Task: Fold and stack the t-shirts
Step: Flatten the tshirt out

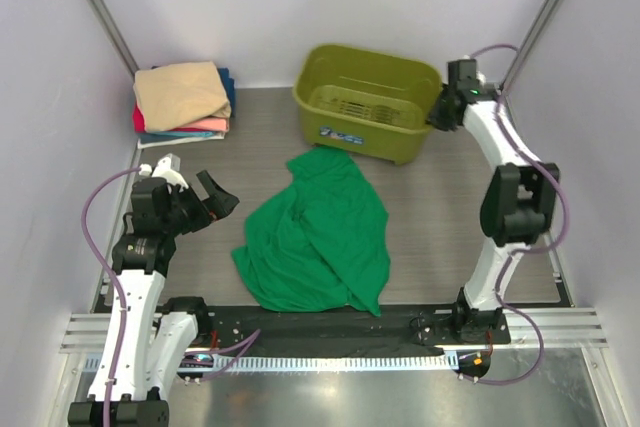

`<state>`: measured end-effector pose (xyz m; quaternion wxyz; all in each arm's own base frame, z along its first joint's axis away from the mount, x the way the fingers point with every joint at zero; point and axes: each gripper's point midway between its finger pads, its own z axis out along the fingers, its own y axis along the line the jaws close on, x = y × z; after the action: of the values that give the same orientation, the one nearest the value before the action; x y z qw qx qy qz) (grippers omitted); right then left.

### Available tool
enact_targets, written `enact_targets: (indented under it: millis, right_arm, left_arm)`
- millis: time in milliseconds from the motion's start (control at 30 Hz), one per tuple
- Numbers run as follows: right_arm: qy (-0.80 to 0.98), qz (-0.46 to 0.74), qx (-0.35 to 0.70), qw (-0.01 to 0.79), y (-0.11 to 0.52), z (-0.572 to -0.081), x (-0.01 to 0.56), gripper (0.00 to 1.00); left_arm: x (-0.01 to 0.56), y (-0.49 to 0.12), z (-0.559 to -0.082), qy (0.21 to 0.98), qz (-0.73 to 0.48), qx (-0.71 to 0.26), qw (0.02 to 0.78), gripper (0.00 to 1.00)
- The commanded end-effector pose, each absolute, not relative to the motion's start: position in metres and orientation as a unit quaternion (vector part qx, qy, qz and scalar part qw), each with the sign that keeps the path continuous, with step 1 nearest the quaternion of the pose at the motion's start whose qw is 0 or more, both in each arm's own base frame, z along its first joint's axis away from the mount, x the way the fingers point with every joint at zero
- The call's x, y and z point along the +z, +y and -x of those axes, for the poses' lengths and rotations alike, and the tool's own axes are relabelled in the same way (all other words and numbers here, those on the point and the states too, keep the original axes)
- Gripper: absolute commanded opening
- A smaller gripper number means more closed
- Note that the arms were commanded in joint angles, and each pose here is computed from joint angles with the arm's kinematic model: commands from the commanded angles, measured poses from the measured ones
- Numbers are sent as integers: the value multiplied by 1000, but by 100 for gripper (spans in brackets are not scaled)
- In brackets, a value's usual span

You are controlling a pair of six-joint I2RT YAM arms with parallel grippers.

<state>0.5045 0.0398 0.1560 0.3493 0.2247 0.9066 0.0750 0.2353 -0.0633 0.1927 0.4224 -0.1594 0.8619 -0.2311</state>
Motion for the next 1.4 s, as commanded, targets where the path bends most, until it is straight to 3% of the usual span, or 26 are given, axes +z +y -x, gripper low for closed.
enact_targets:
  millis: [0,233,433,800,1300,1333,1367]
  right_arm:
    - [833,-374,64,402,-39,-463,208,1]
    - [731,-554,20,398,-121,-355,186,1]
    - [631,-641,43,435,-128,-330,191,1]
    - [443,-749,122,478,-139,-352,233,1]
    - [514,-698,85,491,-145,-486,241,2]
    - [523,-690,85,494,-143,-493,243,16]
    - [529,-685,88,493,-141,-496,244,24]
  left_arm:
    - [201,-66,-238,856,147,-240,434,100]
    - [201,-70,-237,857,141,-244,432,100]
    - [202,-70,-237,856,141,-244,433,100]
    - [199,-68,-238,858,145,-239,430,100]
    - [202,-68,-237,856,143,-240,436,100]
    - [202,-67,-237,855,143,-238,438,100]
    - [202,-67,-237,855,144,-237,437,100]
